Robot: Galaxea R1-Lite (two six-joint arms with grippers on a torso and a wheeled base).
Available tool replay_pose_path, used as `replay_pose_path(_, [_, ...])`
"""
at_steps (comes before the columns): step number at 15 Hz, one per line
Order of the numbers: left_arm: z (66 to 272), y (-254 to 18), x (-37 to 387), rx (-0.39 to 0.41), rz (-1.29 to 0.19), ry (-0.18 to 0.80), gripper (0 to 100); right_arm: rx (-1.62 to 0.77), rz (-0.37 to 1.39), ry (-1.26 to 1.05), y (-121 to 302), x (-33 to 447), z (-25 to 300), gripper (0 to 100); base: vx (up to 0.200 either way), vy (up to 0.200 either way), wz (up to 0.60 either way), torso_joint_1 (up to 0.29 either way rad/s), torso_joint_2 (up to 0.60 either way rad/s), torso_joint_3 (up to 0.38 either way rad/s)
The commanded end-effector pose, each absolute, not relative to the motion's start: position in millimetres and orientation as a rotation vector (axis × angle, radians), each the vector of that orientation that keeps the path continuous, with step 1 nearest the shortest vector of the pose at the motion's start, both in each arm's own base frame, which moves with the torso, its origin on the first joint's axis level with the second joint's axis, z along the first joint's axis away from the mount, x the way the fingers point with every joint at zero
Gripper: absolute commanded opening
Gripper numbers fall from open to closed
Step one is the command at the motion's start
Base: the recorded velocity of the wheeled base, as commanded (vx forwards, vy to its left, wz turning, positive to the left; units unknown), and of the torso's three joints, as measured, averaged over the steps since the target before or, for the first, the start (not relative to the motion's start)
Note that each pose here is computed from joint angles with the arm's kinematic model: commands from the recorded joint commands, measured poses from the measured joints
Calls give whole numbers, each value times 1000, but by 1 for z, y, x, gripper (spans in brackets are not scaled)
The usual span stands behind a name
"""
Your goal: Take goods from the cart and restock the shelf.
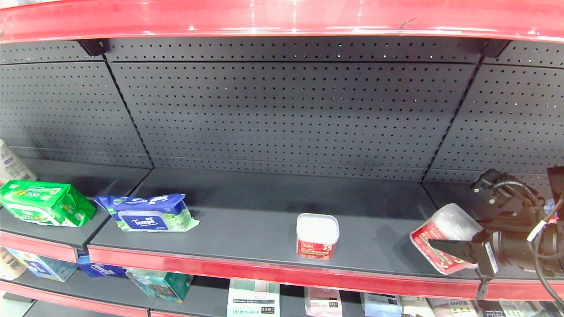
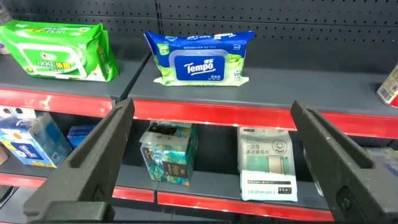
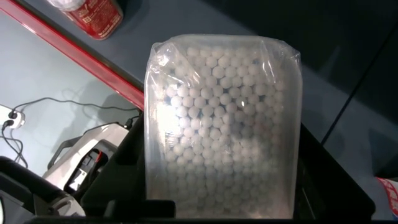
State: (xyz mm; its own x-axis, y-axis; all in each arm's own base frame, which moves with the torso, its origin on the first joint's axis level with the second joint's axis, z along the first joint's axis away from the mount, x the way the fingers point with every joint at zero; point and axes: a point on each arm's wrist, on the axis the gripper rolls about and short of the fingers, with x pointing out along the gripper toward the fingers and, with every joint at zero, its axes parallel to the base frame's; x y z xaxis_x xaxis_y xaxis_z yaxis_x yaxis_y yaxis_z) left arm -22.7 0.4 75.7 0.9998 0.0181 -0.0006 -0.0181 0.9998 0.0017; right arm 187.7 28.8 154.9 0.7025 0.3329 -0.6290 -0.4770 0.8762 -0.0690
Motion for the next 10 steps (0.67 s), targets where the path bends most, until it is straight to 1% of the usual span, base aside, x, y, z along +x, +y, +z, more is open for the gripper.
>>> replay_pose_path(1, [76, 0, -23, 2, 18, 0, 100, -236, 458, 650, 29, 187, 155, 0, 0, 0, 0, 0, 0, 0])
replay_pose_path(5, [76, 0, -23, 2, 18, 0, 100, -254, 475, 632, 32, 191, 159, 0, 0, 0, 0, 0, 0, 0])
replay_pose_path(10, [76, 0, -23, 2, 18, 0, 100, -302, 541, 701, 43, 212, 143, 0, 0, 0, 0, 0, 0, 0])
